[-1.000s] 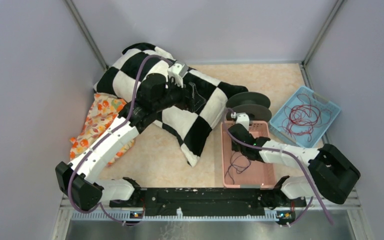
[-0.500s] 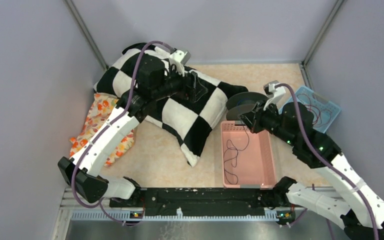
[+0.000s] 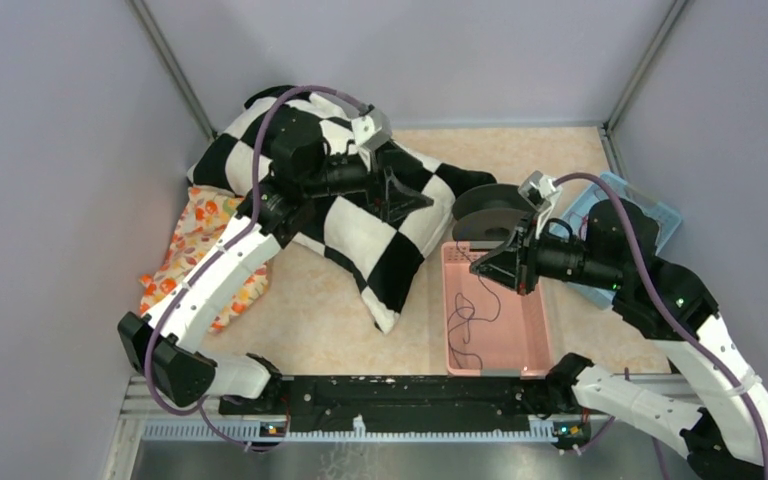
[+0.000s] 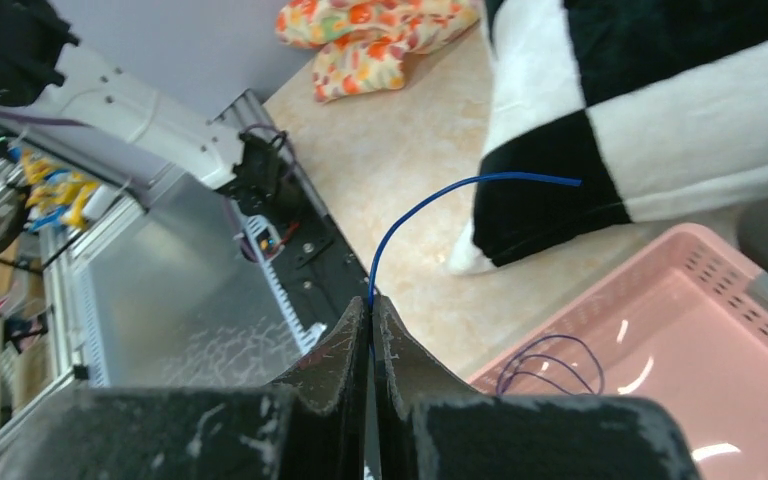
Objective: Wrap the cables
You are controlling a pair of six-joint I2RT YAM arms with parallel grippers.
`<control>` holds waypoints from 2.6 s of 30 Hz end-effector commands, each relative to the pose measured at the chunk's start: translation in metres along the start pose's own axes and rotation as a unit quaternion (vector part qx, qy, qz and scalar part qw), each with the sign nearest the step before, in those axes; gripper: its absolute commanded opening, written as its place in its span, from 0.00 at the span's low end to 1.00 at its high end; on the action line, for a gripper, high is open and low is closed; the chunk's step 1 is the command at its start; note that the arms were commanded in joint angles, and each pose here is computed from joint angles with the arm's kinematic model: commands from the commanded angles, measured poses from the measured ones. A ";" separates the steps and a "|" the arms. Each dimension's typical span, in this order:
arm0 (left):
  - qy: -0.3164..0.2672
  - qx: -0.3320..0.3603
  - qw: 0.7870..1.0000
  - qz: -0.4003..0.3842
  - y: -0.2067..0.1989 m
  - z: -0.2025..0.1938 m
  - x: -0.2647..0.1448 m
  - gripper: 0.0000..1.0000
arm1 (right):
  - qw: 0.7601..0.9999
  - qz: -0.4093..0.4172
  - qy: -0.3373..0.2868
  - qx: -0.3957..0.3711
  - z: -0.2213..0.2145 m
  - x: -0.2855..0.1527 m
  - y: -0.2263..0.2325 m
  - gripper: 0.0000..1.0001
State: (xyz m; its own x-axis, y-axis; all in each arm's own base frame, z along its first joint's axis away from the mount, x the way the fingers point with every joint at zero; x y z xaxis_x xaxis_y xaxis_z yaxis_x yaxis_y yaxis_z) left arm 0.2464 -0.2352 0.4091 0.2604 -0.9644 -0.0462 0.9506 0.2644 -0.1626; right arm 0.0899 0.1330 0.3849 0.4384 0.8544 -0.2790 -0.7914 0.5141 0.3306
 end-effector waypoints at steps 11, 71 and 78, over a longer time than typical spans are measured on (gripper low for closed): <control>-0.046 0.183 0.977 -0.102 -0.018 -0.032 -0.018 0.85 | 0.958 0.198 -0.075 0.195 0.004 0.024 -0.022 0.00; 0.000 -0.058 0.983 -0.173 0.121 -0.138 0.172 0.96 | 0.850 -0.044 -0.144 0.504 -0.023 0.071 -0.223 0.00; -0.008 -0.074 0.981 -0.177 0.120 -0.148 0.186 0.91 | 0.846 -0.028 -0.162 0.506 -0.026 0.063 -0.225 0.00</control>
State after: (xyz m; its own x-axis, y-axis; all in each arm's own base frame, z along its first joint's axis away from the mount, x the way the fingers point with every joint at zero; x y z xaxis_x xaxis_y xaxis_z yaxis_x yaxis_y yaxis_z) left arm 0.3817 -0.3710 0.2234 -0.0669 -0.9977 -0.0071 0.9225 -0.0591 -0.3814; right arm 0.2873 0.0729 0.2499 0.6747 0.7081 -0.2082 0.0496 0.2379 0.9700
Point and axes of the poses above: each gripper's point midway between its finger pads, its own x axis out along the fingers, its own y axis along the line the jaws close on, z = x × y, the point moved 9 cm from there along -x, back along the fingers, and after that the axes turned 4 degrees about -x, right-handed, at the moved point
